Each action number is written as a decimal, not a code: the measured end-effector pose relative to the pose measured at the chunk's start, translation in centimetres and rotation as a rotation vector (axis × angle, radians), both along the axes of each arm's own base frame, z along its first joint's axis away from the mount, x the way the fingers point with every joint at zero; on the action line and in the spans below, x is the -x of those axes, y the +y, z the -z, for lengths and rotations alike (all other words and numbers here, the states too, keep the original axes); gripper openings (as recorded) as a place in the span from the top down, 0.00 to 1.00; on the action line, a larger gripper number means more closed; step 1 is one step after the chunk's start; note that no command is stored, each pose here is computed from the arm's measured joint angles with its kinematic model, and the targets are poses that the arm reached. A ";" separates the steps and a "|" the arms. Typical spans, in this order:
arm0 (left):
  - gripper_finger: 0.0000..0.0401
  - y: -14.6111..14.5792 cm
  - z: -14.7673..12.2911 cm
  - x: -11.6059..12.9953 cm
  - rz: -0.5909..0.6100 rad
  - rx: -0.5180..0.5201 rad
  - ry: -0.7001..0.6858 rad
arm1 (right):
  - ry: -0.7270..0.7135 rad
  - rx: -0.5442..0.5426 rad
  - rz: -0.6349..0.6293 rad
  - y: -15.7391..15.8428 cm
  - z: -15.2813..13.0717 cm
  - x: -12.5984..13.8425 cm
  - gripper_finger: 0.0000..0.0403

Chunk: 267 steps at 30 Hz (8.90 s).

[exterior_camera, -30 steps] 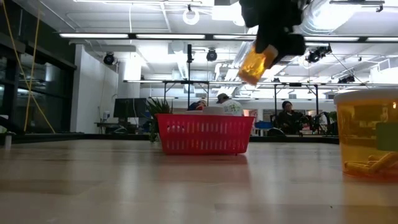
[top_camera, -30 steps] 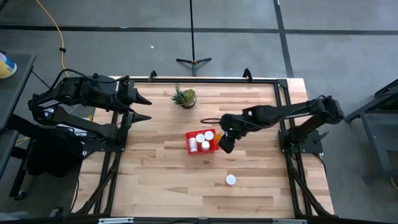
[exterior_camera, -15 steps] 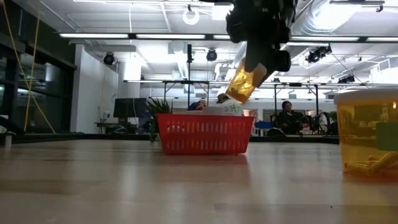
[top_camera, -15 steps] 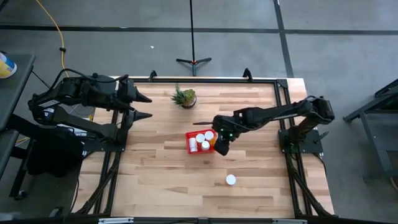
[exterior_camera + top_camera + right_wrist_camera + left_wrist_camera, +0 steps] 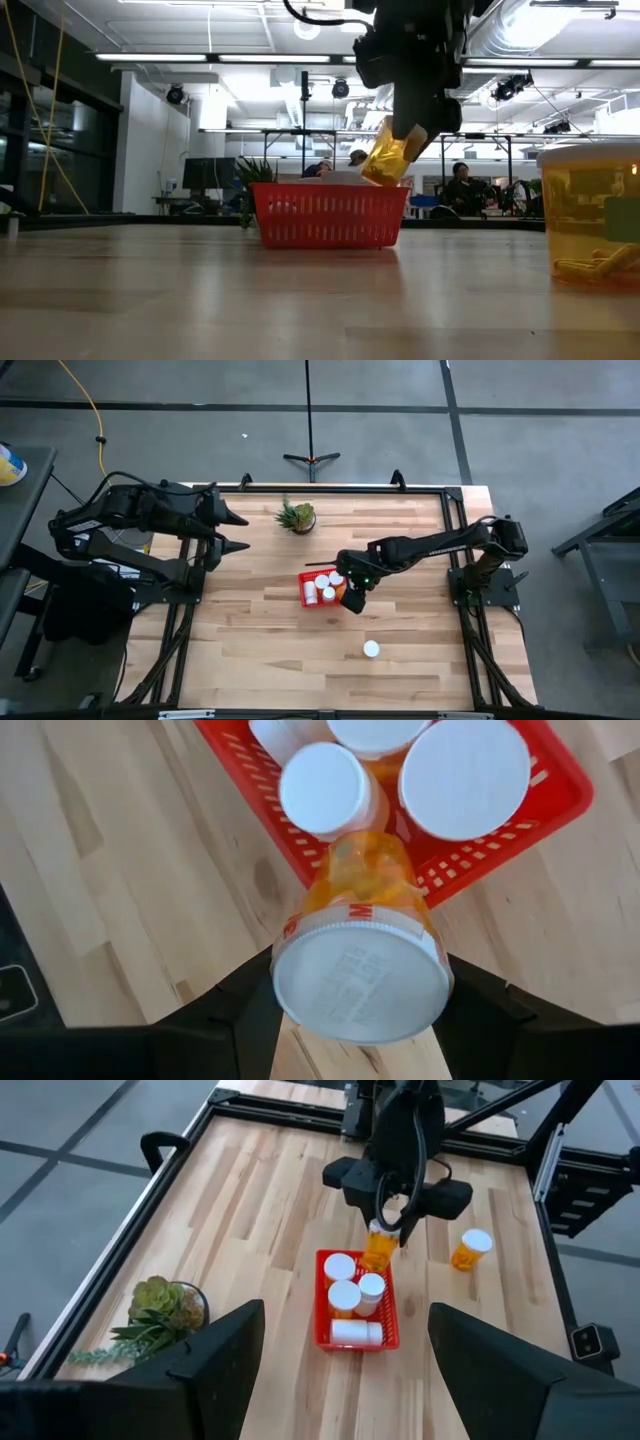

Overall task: Pick and place pill bottles into a basket
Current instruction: Put the orange pill bottle into the red bin

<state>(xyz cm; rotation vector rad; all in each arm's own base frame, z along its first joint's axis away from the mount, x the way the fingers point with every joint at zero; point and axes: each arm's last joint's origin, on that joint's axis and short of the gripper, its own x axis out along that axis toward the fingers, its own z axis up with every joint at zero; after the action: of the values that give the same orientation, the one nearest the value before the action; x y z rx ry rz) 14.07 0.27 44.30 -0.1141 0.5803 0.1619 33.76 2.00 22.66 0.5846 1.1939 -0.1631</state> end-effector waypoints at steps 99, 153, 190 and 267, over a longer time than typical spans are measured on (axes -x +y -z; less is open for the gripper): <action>0.21 -0.2 0.9 0.3 0.094 -0.036 0.126 | 0.406 -0.051 -0.006 14.5 0.2 0.7 0.26; 0.21 -0.3 1.3 0.7 0.175 -0.035 0.174 | 0.475 -0.030 0.221 16.3 5.0 0.1 0.26; 0.21 -0.3 1.3 0.7 0.170 -0.029 0.172 | 0.424 -0.036 0.156 16.2 5.2 -0.3 0.48; 0.21 -0.3 1.0 0.3 0.180 -0.047 0.129 | -0.007 0.176 0.043 1.0 0.0 -11.6 0.49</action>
<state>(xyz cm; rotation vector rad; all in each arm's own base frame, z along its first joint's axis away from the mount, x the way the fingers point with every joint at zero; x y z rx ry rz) 13.73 -0.06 43.34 -0.0059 0.7112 0.0077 45.37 2.99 22.68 0.4561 1.1470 -0.2993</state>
